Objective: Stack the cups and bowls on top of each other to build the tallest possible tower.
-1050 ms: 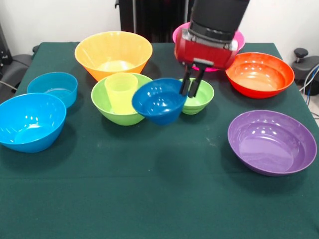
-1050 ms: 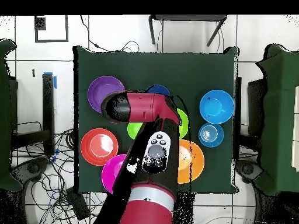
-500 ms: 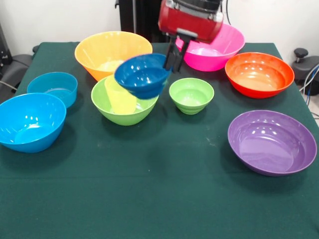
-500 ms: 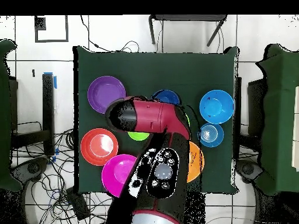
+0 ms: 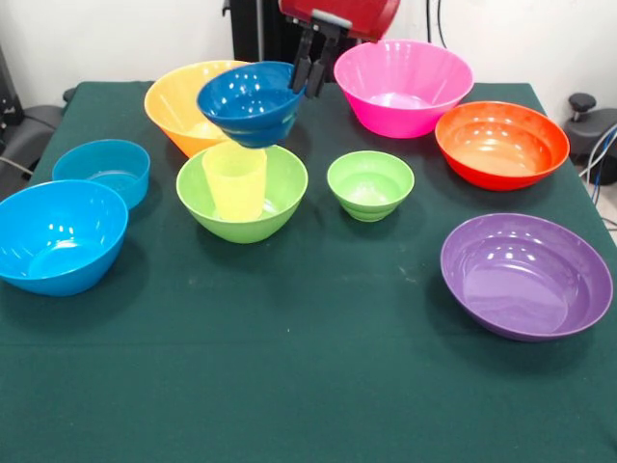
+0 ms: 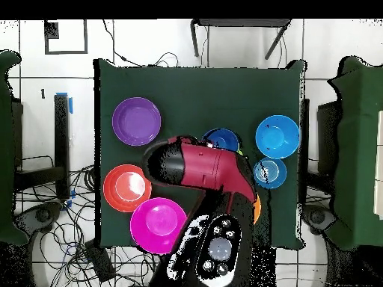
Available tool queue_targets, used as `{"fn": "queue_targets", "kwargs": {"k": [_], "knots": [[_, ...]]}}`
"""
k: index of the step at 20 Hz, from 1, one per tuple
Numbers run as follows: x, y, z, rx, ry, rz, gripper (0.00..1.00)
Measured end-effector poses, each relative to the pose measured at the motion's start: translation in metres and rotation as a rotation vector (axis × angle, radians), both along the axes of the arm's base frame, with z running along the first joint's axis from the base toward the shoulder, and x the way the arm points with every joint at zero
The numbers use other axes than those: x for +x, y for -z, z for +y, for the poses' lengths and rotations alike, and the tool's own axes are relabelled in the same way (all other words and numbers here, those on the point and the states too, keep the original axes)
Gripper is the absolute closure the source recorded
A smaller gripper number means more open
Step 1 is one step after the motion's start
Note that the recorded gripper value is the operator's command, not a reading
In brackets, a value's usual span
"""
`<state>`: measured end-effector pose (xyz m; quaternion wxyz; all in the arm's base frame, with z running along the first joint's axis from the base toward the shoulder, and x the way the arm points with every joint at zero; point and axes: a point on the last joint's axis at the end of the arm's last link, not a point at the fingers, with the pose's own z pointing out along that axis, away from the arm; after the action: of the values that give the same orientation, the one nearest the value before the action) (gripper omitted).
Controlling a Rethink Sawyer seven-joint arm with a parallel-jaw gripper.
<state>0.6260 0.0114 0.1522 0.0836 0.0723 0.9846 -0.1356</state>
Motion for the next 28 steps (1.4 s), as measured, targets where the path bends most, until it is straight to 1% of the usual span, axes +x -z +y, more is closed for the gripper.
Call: {"fn": "queue_targets", "kwargs": {"k": [4, 8, 10, 21, 28], "knots": [[-0.012, 0.001, -0.005, -0.002, 0.015, 0.017, 1.00], [-0.023, 0.007, -0.013, -0.005, 0.030, 0.035, 1.00], [-0.027, 0.011, -0.016, -0.009, 0.032, 0.037, 1.00], [-0.031, 0.031, -0.027, -0.037, 0.024, 0.007, 1.00], [-0.035, 0.041, -0.029, -0.044, 0.020, 0.009, 1.00]]}}
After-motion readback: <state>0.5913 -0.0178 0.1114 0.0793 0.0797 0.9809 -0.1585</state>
